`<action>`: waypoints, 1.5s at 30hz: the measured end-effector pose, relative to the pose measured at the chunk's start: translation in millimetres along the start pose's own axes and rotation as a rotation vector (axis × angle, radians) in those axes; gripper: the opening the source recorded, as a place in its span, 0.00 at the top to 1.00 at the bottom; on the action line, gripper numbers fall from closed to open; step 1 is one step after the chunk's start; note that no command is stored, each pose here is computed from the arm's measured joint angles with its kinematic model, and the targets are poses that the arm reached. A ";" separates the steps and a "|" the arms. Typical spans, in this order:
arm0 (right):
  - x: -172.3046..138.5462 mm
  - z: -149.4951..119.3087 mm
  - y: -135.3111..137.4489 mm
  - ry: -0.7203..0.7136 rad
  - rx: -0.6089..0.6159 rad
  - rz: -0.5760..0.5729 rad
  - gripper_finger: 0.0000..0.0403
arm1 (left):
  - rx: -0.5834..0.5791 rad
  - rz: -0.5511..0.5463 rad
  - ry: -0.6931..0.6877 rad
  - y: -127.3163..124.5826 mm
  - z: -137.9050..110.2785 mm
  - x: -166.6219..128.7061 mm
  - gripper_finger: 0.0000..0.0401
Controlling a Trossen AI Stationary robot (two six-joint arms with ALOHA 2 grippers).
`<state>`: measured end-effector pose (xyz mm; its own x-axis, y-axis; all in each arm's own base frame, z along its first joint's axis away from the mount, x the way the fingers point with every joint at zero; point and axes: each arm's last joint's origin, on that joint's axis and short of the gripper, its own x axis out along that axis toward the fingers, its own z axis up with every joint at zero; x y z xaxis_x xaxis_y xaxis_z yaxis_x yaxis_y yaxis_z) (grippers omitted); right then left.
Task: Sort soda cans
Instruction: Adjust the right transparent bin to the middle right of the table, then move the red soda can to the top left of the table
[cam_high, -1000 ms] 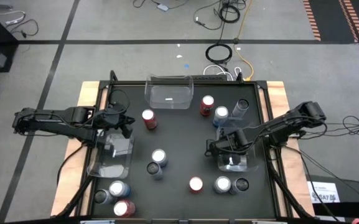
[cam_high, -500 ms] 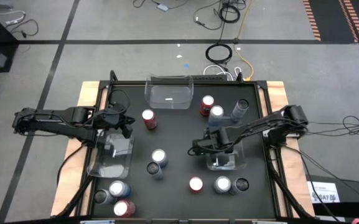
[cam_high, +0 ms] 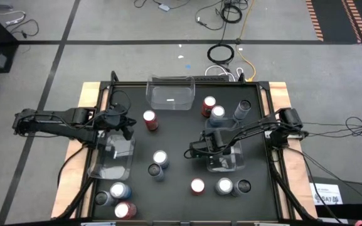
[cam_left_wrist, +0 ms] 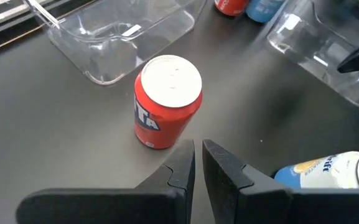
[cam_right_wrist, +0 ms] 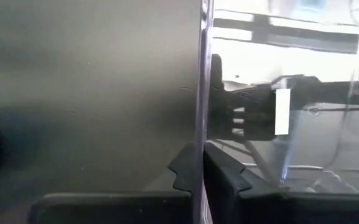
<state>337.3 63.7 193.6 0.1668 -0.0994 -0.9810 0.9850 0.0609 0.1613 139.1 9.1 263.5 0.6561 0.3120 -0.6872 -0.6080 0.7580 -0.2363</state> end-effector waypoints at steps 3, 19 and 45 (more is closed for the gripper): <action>0.0 0.1 0.1 0.000 -0.002 0.000 0.91 | -0.003 0.009 -0.019 -0.2 1.1 0.0 0.90; -48.5 7.7 -9.5 -0.035 -0.048 0.146 0.66 | -0.019 0.033 -0.056 -0.1 3.0 0.0 0.80; -195.4 29.2 -149.2 -0.195 -0.613 0.323 0.66 | -0.343 0.052 -0.228 -4.2 14.2 0.9 0.30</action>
<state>159.0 45.1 364.4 0.5070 -0.1546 -0.8480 0.6927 0.6585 0.2941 148.6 14.4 273.6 0.6791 0.4930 -0.5438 -0.7316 0.5152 -0.4465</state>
